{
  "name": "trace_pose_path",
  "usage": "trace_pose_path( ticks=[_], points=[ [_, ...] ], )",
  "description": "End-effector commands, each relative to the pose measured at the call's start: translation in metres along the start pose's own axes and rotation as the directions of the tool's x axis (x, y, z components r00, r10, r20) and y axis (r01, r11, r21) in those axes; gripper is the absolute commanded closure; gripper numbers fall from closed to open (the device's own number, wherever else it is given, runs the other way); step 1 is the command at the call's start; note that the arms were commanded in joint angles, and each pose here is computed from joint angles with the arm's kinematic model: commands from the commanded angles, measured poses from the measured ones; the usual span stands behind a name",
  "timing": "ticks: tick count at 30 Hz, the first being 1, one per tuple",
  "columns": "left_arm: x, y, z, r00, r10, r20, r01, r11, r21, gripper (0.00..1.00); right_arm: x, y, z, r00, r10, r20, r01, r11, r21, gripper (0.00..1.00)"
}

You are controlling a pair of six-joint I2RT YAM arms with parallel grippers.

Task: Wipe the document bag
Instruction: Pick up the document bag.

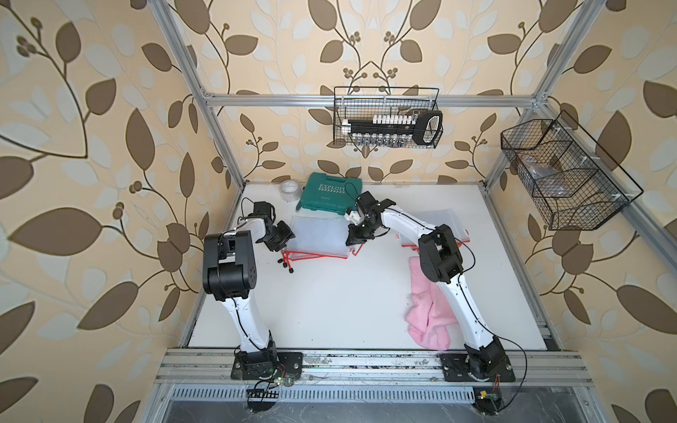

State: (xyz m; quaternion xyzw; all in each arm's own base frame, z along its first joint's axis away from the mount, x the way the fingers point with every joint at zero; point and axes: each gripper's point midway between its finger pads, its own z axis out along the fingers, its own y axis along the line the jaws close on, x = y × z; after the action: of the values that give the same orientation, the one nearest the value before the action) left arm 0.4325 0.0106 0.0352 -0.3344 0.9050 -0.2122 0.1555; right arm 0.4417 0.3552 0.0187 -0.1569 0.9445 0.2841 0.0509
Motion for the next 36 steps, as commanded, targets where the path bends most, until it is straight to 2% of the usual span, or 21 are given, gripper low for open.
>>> trace_pose_path(
  ticks=[1, 8, 14, 20, 25, 27, 29, 30, 36],
  points=[
    [0.012, -0.003, 0.006, 0.999, 0.034, -0.028, -0.034, 0.999, 0.012, 0.49, 0.028, -0.033, 0.027, 0.992, 0.078, -0.099, -0.072, 0.996, 0.057, 1.0],
    [0.026, -0.006, 0.013, 0.995, 0.054, -0.087, -0.048, 0.996, 0.069, 0.52, 0.029, -0.032, 0.03, 0.991, 0.083, -0.109, -0.079, 0.996, 0.035, 1.0],
    [0.03, -0.015, 0.008, 0.993, 0.079, -0.09, -0.068, 0.99, 0.127, 0.55, 0.031, -0.033, 0.038, 0.987, 0.105, -0.121, -0.106, 0.994, -0.001, 1.0],
    [0.033, -0.024, 0.003, 0.992, 0.078, -0.095, -0.06, 0.981, 0.182, 0.71, 0.029, -0.034, 0.039, 0.987, 0.106, -0.119, -0.106, 0.994, 0.001, 1.0],
    [0.033, -0.031, 0.0, 0.993, 0.072, -0.098, -0.05, 0.976, 0.211, 0.73, 0.029, -0.033, 0.04, 0.987, 0.106, -0.122, -0.107, 0.994, 0.001, 1.0],
    [0.032, -0.034, -0.003, 0.993, 0.069, -0.092, -0.046, 0.972, 0.231, 0.7, 0.029, -0.033, 0.04, 0.987, 0.106, -0.123, -0.107, 0.994, 0.001, 1.0],
    [0.032, -0.038, -0.005, 0.994, 0.061, -0.09, -0.037, 0.967, 0.25, 0.55, 0.028, -0.034, 0.04, 0.987, 0.107, -0.122, -0.108, 0.994, 0.002, 1.0],
    [0.032, -0.039, -0.006, 0.994, 0.055, -0.092, -0.03, 0.965, 0.259, 0.53, 0.028, -0.034, 0.04, 0.987, 0.107, -0.122, -0.108, 0.994, 0.002, 1.0],
    [0.029, -0.059, -0.012, 0.996, 0.027, -0.085, 0.008, 0.924, 0.382, 0.53, 0.028, -0.033, 0.04, 0.987, 0.105, -0.122, -0.106, 0.994, -0.001, 1.0]
  ],
)
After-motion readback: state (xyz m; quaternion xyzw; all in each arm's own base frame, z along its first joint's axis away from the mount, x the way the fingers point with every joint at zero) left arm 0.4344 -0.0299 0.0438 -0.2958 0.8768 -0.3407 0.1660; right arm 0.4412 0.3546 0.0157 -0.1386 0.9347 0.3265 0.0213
